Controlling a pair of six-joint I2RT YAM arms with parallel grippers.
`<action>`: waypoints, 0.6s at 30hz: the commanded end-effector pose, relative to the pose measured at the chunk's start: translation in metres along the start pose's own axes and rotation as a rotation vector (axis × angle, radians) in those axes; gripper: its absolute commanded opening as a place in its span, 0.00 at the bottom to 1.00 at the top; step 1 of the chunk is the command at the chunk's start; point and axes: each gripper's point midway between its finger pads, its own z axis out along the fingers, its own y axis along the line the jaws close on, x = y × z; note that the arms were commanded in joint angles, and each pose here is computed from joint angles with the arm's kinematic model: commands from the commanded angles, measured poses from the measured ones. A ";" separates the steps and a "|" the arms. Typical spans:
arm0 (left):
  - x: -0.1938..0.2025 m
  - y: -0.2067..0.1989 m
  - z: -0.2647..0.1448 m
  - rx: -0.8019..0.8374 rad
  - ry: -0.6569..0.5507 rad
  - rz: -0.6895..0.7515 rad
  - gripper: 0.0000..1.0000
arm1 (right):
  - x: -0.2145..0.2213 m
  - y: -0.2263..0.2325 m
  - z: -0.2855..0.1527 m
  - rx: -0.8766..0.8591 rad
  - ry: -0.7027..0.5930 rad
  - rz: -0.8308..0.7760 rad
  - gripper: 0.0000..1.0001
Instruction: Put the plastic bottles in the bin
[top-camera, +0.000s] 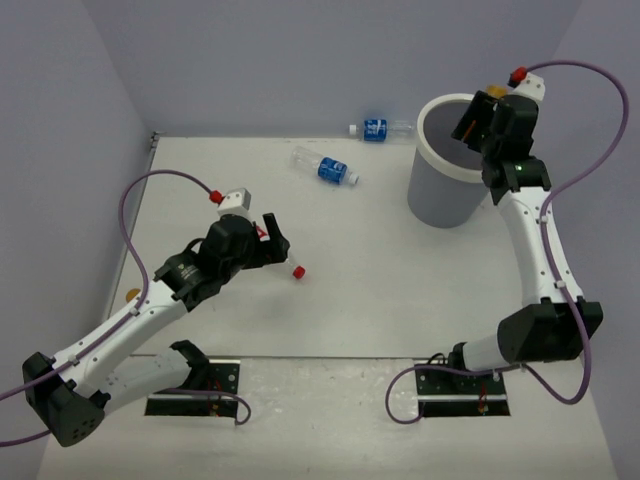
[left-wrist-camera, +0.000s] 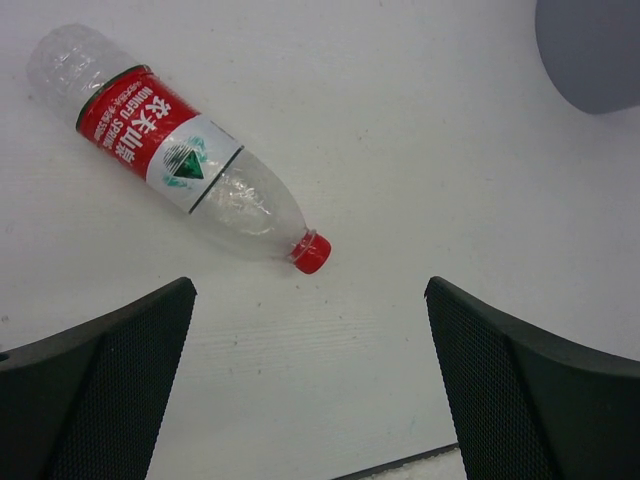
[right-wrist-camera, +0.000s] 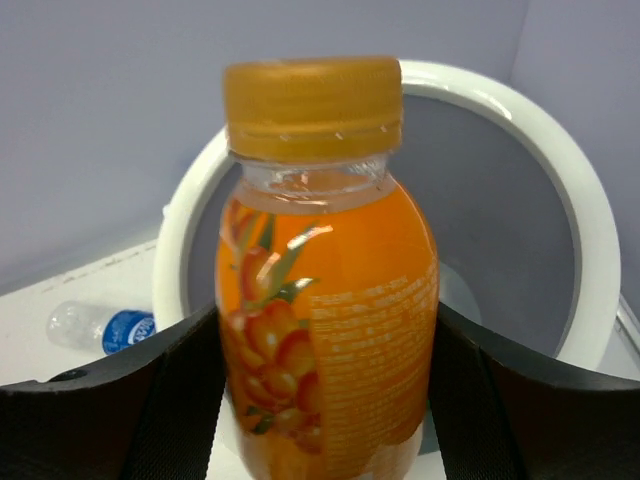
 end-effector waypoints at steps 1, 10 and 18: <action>-0.009 0.001 0.000 -0.012 -0.045 -0.024 1.00 | -0.004 -0.002 -0.001 0.015 0.018 0.023 0.90; -0.003 0.007 0.007 -0.040 -0.044 -0.038 1.00 | -0.015 0.005 -0.030 -0.041 0.009 0.032 0.99; 0.001 0.031 0.036 -0.230 -0.031 -0.117 1.00 | 0.010 0.002 -0.086 -0.143 0.011 0.028 0.99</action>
